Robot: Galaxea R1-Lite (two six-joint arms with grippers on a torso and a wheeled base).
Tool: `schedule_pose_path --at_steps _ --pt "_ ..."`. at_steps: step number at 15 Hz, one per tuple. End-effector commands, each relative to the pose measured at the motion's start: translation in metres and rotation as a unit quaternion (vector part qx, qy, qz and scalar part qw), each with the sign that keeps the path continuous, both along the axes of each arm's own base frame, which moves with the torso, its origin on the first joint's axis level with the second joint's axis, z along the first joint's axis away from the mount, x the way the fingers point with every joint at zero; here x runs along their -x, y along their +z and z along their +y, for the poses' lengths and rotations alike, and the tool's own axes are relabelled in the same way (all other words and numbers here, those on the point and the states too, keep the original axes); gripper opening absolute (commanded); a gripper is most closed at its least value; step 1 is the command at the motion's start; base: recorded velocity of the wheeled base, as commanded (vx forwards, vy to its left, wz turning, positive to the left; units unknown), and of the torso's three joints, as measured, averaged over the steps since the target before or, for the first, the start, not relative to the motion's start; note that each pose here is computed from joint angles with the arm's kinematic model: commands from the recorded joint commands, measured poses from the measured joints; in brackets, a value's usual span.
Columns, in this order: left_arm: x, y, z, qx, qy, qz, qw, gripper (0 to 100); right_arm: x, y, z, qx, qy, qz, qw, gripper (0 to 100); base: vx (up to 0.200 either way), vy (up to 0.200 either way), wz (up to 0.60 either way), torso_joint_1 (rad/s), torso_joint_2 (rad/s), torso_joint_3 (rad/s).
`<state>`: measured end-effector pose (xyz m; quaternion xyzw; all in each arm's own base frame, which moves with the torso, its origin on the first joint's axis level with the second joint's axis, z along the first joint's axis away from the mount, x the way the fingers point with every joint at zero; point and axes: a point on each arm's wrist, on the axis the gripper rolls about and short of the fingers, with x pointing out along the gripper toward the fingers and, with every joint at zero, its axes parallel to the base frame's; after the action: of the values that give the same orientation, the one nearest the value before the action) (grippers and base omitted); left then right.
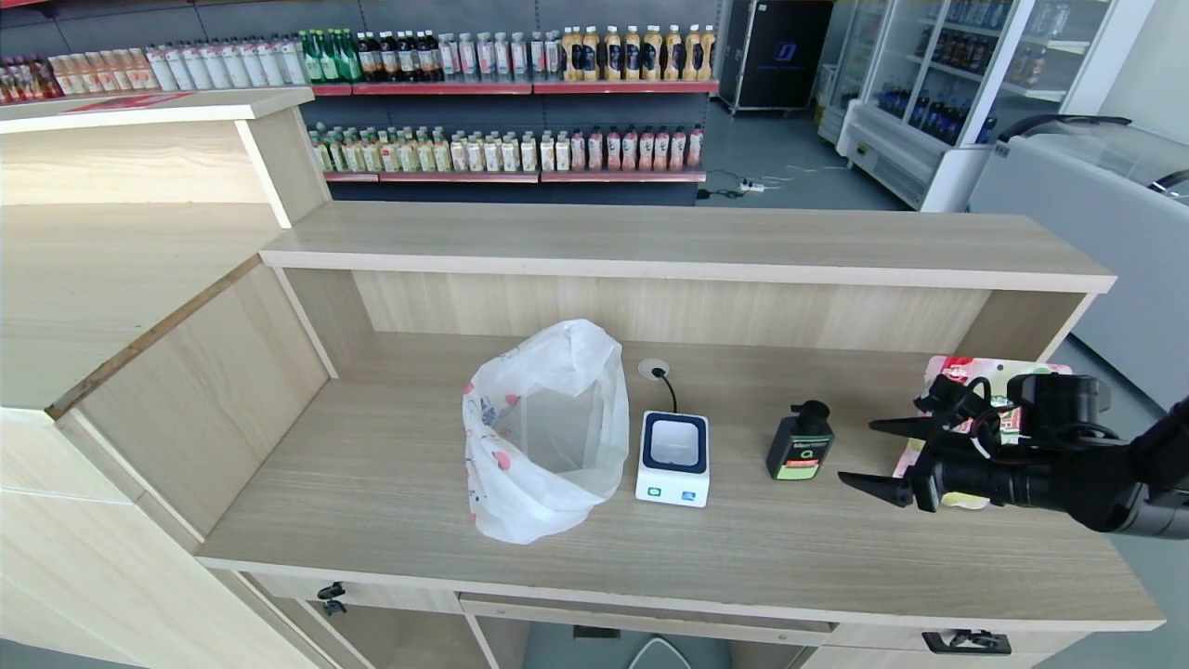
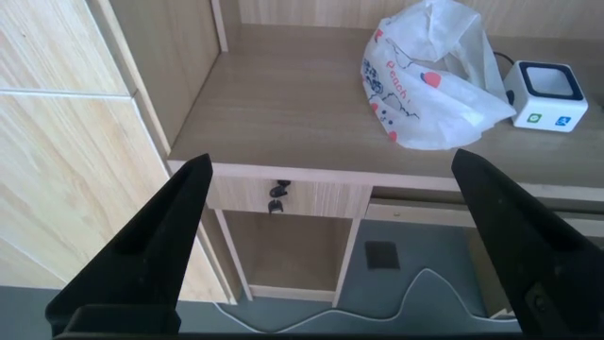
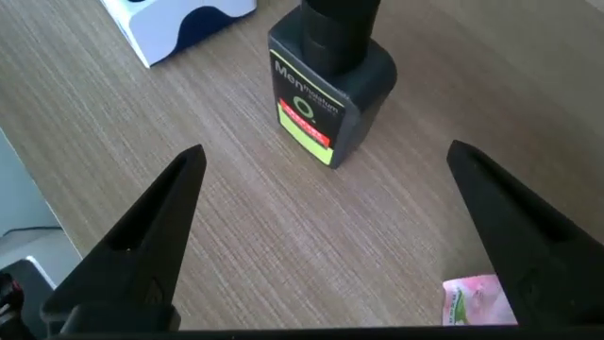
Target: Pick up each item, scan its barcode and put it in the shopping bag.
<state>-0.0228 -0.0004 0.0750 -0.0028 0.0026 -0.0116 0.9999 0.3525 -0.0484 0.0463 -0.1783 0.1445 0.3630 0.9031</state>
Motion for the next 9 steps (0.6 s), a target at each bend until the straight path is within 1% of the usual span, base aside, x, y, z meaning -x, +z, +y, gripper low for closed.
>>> schedule_pose_path --at_steps 1,3,9 --pt "0.0 0.0 0.0 0.0 0.0 0.001 1.0 100 -0.014 -0.012 0.003 0.004 0.017 -0.005 1.0 100 0.0 0.0 0.0 0.0 0.0 0.0" --pt "0.0 0.0 0.0 0.0 0.0 0.001 1.0 100 -0.021 -0.013 0.01 0.009 0.033 -0.015 0.999 100 0.0 0.0 0.0 0.0 0.0 0.0" --pt "0.0 0.0 0.0 0.0 0.0 0.001 1.0 100 -0.035 -0.035 0.032 0.012 0.073 -0.038 0.997 100 0.0 0.0 0.0 0.0 0.0 0.0"
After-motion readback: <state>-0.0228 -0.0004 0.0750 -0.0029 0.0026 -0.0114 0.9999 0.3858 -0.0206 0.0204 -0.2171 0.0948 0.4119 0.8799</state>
